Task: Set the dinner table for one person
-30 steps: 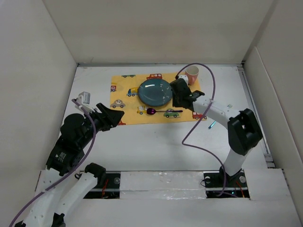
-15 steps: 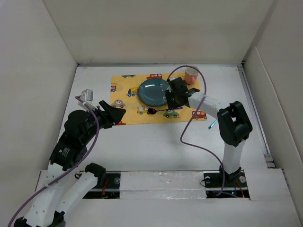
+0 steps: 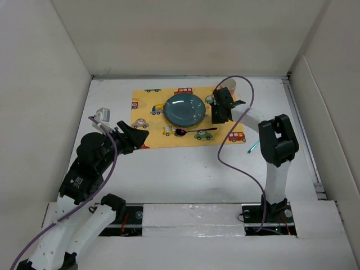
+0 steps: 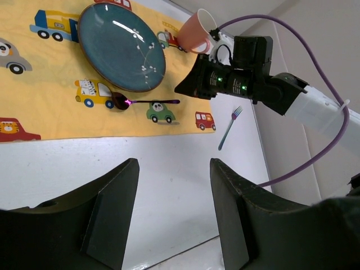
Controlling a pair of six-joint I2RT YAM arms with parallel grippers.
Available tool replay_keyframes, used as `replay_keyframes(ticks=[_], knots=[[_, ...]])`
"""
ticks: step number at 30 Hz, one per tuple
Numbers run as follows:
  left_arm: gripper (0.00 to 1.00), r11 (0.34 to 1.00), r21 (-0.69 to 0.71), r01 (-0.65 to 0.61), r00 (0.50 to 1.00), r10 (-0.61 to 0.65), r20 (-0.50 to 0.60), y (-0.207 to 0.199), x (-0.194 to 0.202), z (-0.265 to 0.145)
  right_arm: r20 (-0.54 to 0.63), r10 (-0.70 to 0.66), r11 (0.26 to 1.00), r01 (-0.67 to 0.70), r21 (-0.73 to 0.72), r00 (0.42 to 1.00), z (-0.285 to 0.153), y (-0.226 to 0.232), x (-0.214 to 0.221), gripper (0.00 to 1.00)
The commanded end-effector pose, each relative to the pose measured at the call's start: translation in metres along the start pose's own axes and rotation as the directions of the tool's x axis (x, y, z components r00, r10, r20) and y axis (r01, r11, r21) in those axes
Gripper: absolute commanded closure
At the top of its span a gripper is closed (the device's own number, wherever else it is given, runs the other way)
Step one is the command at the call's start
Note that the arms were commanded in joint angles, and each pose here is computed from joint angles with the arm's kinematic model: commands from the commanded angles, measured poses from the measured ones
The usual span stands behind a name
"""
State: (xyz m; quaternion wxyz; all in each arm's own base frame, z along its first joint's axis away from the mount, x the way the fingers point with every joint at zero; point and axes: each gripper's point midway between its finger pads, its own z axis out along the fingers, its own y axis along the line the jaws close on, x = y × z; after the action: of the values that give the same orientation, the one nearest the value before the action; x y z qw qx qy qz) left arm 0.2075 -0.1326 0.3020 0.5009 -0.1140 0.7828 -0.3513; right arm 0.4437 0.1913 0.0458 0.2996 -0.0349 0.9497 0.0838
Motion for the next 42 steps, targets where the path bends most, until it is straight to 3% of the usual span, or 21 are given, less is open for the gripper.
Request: replay_keyframes(ticks=[1,8,15,30,34,36,42], knots=[[0.50,1.000,0.016,0.014,0.999,-0.014,0.031,-0.003,-0.006,0.000,0.003,0.040,0.999,-0.040,0.025,0.999,0.002,0.002,-0.005,0.83],[0.50,1.000,0.018,0.015,0.999,-0.016,0.051,-0.001,-0.007,-0.005,-0.077,0.033,0.998,-0.029,0.058,0.996,-0.004,-0.004,0.040,0.86],[0.50,0.999,0.034,0.004,0.999,-0.006,0.049,-0.004,-0.006,-0.008,-0.082,0.044,0.998,-0.040,0.052,0.996,-0.033,-0.001,0.067,0.87],[0.50,1.000,0.010,-0.003,0.999,0.002,0.032,0.007,0.005,-0.021,-0.223,-0.161,0.960,0.101,-0.260,0.961,-0.093,0.128,0.172,0.86],[0.50,1.000,-0.002,0.001,1.000,-0.001,0.031,0.010,0.006,-0.024,-0.185,-0.189,0.955,0.138,-0.261,0.964,-0.101,0.134,0.157,0.82],[0.50,1.000,-0.002,0.001,1.000,-0.001,0.030,0.010,0.006,-0.024,-0.143,-0.188,0.955,0.146,-0.259,0.972,-0.104,0.137,0.140,0.75],[0.50,1.000,-0.005,0.006,1.000,-0.005,0.029,0.009,0.005,-0.022,-0.102,-0.182,0.969,0.161,-0.189,0.978,-0.078,0.143,0.112,0.64]])
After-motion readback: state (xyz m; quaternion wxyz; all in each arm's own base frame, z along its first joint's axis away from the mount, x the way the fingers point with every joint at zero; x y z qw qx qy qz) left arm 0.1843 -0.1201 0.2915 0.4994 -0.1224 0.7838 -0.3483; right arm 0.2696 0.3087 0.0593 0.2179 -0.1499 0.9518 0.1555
